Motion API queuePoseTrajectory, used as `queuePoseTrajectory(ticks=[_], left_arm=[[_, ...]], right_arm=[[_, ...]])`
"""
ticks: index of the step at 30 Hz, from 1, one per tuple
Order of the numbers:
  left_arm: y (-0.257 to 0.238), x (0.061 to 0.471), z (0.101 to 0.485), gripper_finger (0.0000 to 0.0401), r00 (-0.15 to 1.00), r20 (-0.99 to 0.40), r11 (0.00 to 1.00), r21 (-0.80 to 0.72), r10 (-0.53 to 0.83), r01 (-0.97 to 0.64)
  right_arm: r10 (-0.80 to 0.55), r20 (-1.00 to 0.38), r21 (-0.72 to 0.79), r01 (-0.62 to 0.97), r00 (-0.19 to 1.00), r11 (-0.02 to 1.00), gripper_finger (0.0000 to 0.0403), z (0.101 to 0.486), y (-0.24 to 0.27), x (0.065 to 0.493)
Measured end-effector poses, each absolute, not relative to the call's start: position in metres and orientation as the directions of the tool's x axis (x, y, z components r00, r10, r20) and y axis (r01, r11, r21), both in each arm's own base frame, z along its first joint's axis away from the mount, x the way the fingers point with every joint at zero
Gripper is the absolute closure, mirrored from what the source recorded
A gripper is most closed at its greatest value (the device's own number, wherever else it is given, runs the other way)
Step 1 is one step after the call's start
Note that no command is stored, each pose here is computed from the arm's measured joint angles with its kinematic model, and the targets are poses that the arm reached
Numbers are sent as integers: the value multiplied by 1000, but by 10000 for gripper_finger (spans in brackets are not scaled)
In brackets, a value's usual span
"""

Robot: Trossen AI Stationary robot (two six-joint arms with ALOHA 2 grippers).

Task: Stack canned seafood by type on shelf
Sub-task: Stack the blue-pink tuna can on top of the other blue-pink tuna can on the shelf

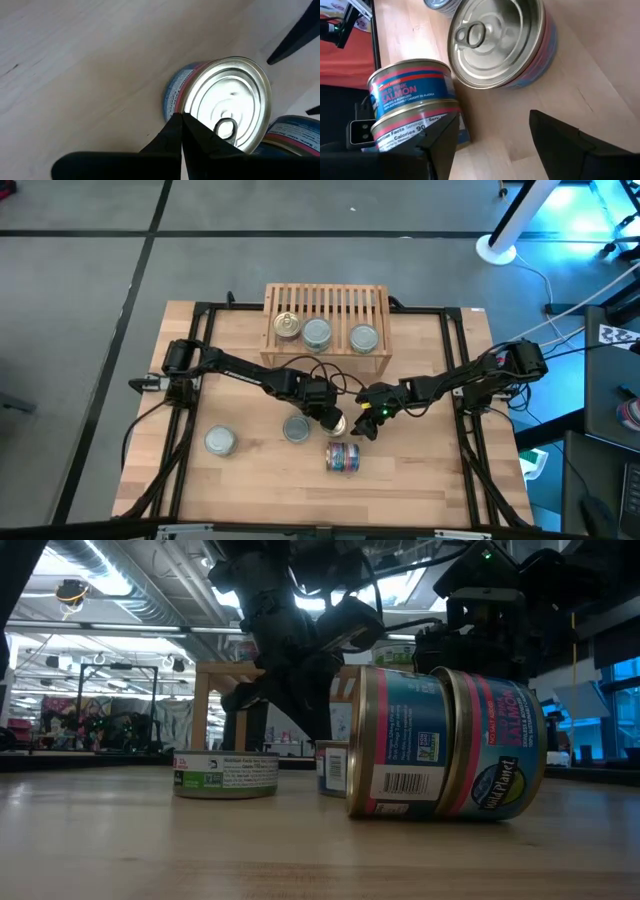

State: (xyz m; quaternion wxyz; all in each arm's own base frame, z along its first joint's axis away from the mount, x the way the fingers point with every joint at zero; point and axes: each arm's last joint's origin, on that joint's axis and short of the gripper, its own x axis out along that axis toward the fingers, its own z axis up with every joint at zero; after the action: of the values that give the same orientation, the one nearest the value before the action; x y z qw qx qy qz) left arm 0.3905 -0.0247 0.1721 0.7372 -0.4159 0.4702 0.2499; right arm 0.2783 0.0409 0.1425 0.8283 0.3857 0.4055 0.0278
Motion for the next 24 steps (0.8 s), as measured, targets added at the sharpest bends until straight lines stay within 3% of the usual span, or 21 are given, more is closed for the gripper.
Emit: queuePoseTrajectory(ticks=[24], left_arm=[[-40, 389, 181, 401, 472, -880, 602, -351, 48, -717]], right_arm=[[194, -633, 619, 340, 750, 708, 159, 146, 33, 283]])
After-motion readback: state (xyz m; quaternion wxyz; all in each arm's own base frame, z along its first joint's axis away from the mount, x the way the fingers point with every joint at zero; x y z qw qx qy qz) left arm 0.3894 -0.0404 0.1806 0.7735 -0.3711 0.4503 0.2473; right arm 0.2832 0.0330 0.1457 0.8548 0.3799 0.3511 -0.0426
